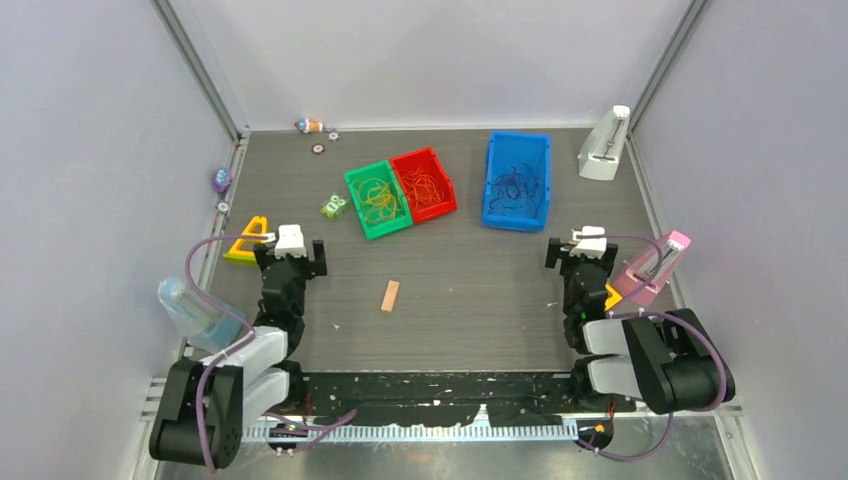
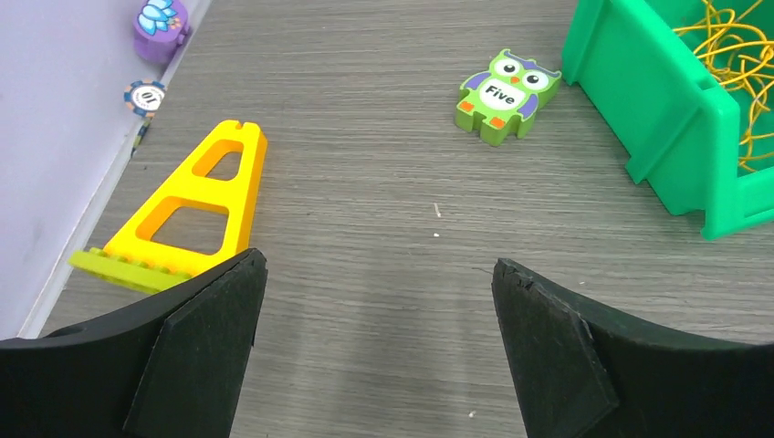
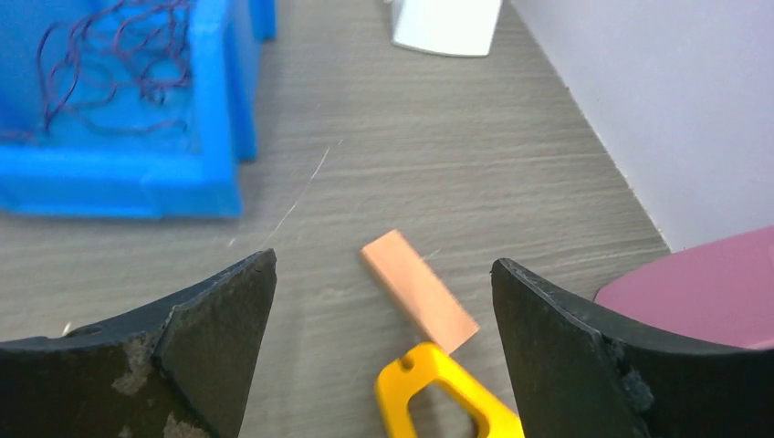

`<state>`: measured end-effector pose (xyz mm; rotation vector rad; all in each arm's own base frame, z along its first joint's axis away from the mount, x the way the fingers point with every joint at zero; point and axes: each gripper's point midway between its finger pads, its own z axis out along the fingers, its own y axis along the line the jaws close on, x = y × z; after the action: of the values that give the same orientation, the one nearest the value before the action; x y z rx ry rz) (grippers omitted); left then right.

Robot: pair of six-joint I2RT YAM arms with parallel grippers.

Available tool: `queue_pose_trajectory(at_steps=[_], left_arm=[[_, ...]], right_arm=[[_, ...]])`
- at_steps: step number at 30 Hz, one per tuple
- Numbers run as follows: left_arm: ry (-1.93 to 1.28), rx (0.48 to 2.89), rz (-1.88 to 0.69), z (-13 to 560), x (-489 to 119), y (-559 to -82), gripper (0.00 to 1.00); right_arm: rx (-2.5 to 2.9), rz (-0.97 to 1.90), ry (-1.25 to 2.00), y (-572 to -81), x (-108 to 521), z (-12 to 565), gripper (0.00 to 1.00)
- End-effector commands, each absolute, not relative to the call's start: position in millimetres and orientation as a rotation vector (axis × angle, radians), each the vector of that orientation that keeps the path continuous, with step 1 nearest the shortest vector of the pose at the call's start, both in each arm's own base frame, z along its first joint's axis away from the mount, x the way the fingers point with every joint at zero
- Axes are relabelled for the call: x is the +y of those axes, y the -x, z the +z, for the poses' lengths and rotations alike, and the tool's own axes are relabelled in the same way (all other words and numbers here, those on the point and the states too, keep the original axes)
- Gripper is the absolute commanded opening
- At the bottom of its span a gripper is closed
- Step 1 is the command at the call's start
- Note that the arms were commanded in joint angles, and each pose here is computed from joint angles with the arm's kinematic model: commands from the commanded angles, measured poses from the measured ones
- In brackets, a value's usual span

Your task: Untangle the cables

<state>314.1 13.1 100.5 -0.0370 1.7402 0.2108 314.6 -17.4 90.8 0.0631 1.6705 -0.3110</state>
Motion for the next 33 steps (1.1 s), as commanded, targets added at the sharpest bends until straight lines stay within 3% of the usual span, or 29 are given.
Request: queue_pose_trajectory(at_steps=[1, 5, 8, 33], left_arm=[[0.001, 1.532, 0.176, 148, 7, -335, 0.95], [0.004, 1.517, 0.202, 137, 11, -345, 0.98], [0.008, 1.638, 0.174, 126, 10, -355, 0.98], [0.011, 1.619, 0.173, 129, 13, -357, 1.00]], right_arm=[[1.511, -0.167, -0.097, -344, -13, 133, 0.92], [1.552, -0.183, -0.114, -354, -17, 127, 0.94], [1.582, -0.204, -0.142, -360, -21, 124, 0.97], [1.580, -0.205, -0.142, -361, -21, 125, 0.95]])
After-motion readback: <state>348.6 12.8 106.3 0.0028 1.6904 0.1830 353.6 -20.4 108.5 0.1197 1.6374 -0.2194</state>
